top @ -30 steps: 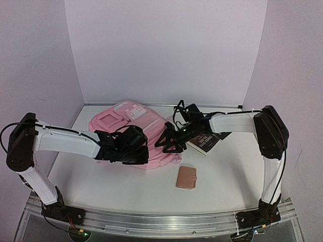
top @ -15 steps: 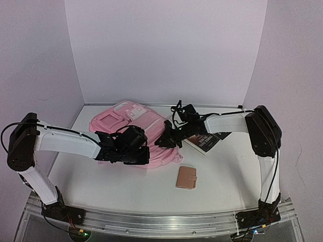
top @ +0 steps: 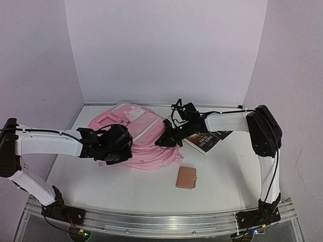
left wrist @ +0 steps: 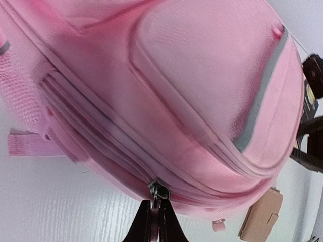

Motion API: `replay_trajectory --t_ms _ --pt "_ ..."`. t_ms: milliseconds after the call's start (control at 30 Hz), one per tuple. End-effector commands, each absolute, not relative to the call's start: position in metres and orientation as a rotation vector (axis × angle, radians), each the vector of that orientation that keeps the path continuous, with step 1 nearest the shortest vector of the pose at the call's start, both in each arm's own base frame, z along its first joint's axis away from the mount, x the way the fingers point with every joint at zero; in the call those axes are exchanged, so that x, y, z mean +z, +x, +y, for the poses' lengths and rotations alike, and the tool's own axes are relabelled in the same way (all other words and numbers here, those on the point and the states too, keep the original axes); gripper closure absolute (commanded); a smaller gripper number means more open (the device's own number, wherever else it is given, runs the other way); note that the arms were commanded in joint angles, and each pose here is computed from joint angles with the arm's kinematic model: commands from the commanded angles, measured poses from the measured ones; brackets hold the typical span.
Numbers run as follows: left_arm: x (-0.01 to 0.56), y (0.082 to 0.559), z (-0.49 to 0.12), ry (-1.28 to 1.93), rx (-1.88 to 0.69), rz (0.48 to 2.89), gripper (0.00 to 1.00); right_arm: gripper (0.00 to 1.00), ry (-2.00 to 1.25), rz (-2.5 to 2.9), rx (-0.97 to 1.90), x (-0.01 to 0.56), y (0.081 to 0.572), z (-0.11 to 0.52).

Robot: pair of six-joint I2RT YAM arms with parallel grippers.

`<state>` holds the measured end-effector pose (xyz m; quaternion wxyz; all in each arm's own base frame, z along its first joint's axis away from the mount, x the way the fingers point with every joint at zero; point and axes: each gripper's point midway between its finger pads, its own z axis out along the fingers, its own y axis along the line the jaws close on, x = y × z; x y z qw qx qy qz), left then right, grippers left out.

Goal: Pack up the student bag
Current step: Unzip the student bag at the center of the board.

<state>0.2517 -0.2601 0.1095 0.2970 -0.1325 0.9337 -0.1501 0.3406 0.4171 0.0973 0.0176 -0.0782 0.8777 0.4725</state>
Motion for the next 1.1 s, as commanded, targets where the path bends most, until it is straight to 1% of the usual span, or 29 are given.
replay_trajectory --t_ms 0,233,367,500,600,700,733,767,867,900,967,1033,1067 --pt "0.107 0.246 -0.168 -0.582 -0.114 2.428 1.0 1.0 -0.247 2.706 1.308 0.105 0.366 0.383" --pt "0.127 0.274 -0.13 -0.647 -0.1 2.348 1.0 1.0 -0.294 2.708 1.29 0.107 0.363 0.377" --pt "0.131 0.301 -0.119 -0.633 -0.158 2.347 1.0 1.0 -0.34 2.705 1.335 0.111 0.351 0.384" --pt "0.124 0.336 -0.118 -0.594 -0.183 2.383 1.0 1.0 -0.467 2.673 1.394 0.119 0.323 0.413" --pt "0.119 0.362 -0.123 -0.543 -0.169 2.417 1.0 1.0 -0.528 2.636 1.445 0.126 0.305 0.443" --pt "0.118 0.387 -0.126 -0.505 -0.208 2.432 1.0 1.0 -0.57 2.608 1.494 0.136 0.29 0.47" --pt "0.122 0.395 -0.127 -0.489 -0.225 2.43 1.0 0.98 -0.594 2.593 1.513 0.141 0.284 0.479" --pt "0.125 0.4 -0.127 -0.477 -0.226 2.431 1.0 0.93 -0.612 2.578 1.533 0.146 0.28 0.485" --pt "0.136 0.408 -0.125 -0.456 -0.207 2.427 0.95 0.66 -0.656 2.529 1.597 0.164 0.273 0.493" --pt "0.14 0.408 -0.124 -0.452 -0.208 2.424 0.9 0.6 -0.668 2.509 1.605 0.17 0.275 0.492" --pt "0.152 0.404 -0.124 -0.447 -0.232 2.404 0.79 0.52 -0.687 2.462 1.613 0.185 0.281 0.485" --pt "0.162 0.396 -0.126 -0.436 -0.283 2.389 0.63 0.47 -0.663 2.44 1.607 0.191 0.296 0.469" --pt "0.164 0.39 -0.128 -0.428 -0.315 2.387 0.58 0.45 -0.633 2.434 1.602 0.193 0.309 0.457"
